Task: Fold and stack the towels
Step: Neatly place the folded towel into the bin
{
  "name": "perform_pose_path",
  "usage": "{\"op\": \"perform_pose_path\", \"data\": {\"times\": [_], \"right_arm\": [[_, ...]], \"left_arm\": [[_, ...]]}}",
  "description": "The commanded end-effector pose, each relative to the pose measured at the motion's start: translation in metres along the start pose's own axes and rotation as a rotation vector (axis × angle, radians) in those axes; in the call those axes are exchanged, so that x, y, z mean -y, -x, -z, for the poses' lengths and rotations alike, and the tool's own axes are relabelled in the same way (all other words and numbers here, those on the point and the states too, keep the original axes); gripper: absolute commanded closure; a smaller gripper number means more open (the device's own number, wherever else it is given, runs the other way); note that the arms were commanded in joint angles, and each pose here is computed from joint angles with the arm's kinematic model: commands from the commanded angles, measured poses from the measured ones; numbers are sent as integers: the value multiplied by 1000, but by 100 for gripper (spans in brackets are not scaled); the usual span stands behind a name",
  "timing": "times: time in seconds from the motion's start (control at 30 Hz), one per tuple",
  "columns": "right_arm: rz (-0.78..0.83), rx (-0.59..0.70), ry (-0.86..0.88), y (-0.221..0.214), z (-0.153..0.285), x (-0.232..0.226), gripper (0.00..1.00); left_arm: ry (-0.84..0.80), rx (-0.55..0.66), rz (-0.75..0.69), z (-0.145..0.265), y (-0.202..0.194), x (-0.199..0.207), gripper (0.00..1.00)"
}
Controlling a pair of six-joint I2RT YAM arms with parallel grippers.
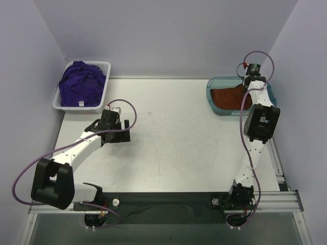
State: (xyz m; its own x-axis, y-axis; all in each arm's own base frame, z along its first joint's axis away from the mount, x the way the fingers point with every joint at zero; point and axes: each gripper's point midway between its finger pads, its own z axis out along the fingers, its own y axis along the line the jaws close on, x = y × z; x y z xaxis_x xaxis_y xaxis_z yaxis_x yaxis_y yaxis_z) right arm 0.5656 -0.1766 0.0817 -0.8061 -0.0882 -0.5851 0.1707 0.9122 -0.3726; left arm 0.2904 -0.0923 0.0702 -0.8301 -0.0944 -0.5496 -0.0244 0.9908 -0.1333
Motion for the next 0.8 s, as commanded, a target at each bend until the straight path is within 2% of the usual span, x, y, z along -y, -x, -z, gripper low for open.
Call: {"op": "perform_pose_path", "data": {"times": [0.0,0.03,0.13,0.17,0.27,0.37,0.47,0.57,0.6,0.63,0.67,0.77], "right_arm": [[-28,-12,-58,-5,3,15,100],[-28,-22,-73,-8,1,18,100],[-36,-45,-137,-14,0,28,75],[-41,-44,-158,-12,0,32,61],[-74,-47,-256,-10,7,49,48],[-132,-19,-323,0,21,63,41],[-193,23,-325,12,34,67,40],[-205,80,-212,28,49,48,44],[-197,94,-121,31,49,31,47],[-196,104,-75,34,51,21,50],[-193,101,-18,31,51,5,60],[-245,105,158,31,54,-33,72]], "left_arm": [[-16,41,0,-2,11,3,3],[-17,44,0,-2,12,4,3],[-18,40,0,-2,11,4,3],[-18,40,2,-2,11,4,3],[-18,42,2,-2,11,4,3],[-20,43,3,-2,12,4,3],[-23,42,4,-1,11,5,3],[-25,41,5,-2,11,6,3],[-29,38,4,-2,10,6,3],[-32,42,5,-2,11,7,3],[-33,41,7,-2,12,8,3],[-39,42,6,-1,12,9,2]]}}
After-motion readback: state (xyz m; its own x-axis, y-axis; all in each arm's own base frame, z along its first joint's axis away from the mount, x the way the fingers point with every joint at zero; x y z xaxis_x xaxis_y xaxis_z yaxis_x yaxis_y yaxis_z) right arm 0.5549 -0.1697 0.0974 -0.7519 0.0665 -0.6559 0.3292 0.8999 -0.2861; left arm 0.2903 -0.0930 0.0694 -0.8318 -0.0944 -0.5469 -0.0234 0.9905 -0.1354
